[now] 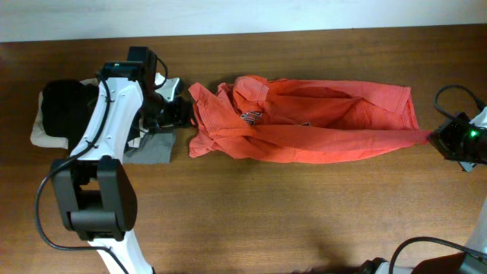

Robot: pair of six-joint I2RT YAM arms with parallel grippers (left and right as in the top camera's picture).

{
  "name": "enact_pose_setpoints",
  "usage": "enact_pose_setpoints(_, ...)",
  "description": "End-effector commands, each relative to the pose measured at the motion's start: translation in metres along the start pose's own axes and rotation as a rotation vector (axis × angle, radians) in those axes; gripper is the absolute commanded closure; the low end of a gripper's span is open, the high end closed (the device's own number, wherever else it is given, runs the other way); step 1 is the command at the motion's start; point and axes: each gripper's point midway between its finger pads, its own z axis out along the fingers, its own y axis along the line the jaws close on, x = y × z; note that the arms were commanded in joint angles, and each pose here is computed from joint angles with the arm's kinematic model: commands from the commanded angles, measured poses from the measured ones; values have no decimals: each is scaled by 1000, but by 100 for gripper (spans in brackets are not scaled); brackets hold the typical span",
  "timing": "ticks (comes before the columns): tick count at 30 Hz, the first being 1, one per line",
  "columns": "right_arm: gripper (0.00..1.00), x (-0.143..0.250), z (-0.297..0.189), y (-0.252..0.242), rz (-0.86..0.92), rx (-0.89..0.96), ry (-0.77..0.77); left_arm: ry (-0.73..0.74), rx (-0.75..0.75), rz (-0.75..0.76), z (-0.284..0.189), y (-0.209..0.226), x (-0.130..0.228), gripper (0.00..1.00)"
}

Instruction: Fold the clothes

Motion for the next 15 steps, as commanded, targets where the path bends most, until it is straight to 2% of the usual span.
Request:
enact_pose_setpoints(1,96,-5,-1,0,-10,12,-16,-13,135,-8,3,-37,0,28)
enact_pose_setpoints(6,96,-5,-1,0,-10,12,-16,-41,143,-43,24,-54,-10,31)
enact_pose_setpoints(12,96,-4,-1,0,-9,13,-16,21,139,-79,55,-63,-4,40)
enact_pose_setpoints(15,96,-4,-1,0,-9,12,-15,36,126,-127,63,-59,-4,41)
